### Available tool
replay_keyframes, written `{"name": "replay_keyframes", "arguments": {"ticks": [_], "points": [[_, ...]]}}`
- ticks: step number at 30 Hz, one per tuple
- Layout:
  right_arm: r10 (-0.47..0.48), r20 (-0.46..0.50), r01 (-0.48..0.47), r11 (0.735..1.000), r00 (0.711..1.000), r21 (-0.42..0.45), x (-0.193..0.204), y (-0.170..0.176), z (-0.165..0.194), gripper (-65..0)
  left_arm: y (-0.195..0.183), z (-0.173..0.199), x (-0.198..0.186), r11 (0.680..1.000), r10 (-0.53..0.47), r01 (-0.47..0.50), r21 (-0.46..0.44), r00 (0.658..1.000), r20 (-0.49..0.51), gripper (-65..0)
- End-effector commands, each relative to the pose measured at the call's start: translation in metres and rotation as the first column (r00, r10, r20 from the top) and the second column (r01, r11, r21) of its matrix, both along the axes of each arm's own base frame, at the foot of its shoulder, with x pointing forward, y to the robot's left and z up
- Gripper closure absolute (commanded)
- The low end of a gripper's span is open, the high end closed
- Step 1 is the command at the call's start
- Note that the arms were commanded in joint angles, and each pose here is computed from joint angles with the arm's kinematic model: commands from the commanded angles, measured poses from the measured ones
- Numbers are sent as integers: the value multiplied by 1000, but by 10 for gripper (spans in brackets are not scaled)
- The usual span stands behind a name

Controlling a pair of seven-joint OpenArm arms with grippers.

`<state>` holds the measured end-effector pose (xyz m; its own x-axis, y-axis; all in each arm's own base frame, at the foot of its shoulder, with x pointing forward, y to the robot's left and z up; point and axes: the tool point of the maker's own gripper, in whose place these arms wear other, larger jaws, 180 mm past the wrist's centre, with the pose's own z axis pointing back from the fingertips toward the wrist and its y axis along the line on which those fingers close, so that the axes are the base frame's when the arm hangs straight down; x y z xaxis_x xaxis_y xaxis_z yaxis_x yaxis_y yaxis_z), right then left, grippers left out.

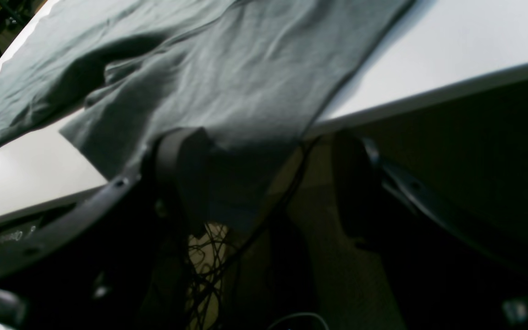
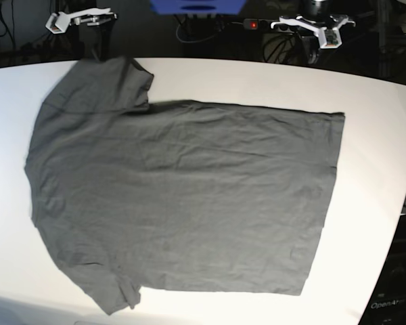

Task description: Fold the T-shirt properly

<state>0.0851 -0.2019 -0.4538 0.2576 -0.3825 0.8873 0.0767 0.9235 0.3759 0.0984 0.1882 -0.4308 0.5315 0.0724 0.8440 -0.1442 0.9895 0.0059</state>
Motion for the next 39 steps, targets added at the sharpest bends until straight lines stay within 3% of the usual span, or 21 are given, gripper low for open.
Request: {"name": "replay_keyframes", "arguments": {"ticks": [1, 11, 17, 19, 33, 39], "points": [[-11, 56, 11, 1000, 998, -10, 10, -6, 11, -403, 1, 7, -3, 1000, 0, 0, 6, 1000, 18, -12], [-9, 54, 9, 1000, 998, -9, 10, -6, 11, -379, 1, 7, -3, 1000, 0, 0, 6, 1000, 18, -12], [-9, 54, 10, 1000, 998, -8, 10, -5, 10, -157, 0, 8, -1, 1000, 1, -1, 5, 1000, 23, -12], [-12, 54, 12, 1000, 998, -8, 10, -5, 10, -116, 0, 8, -1, 1000, 1, -1, 5, 1000, 23, -12], [-18, 57, 18, 1000, 998, -11, 8, -7, 12, -97, 0, 8, -1, 1000, 1, -1, 5, 1000, 23, -12], [-17, 52, 18, 1000, 998, -16, 3, -9, 13, -13, 0, 8, -1, 1000, 1, -1, 5, 1000, 24, -12]]}}
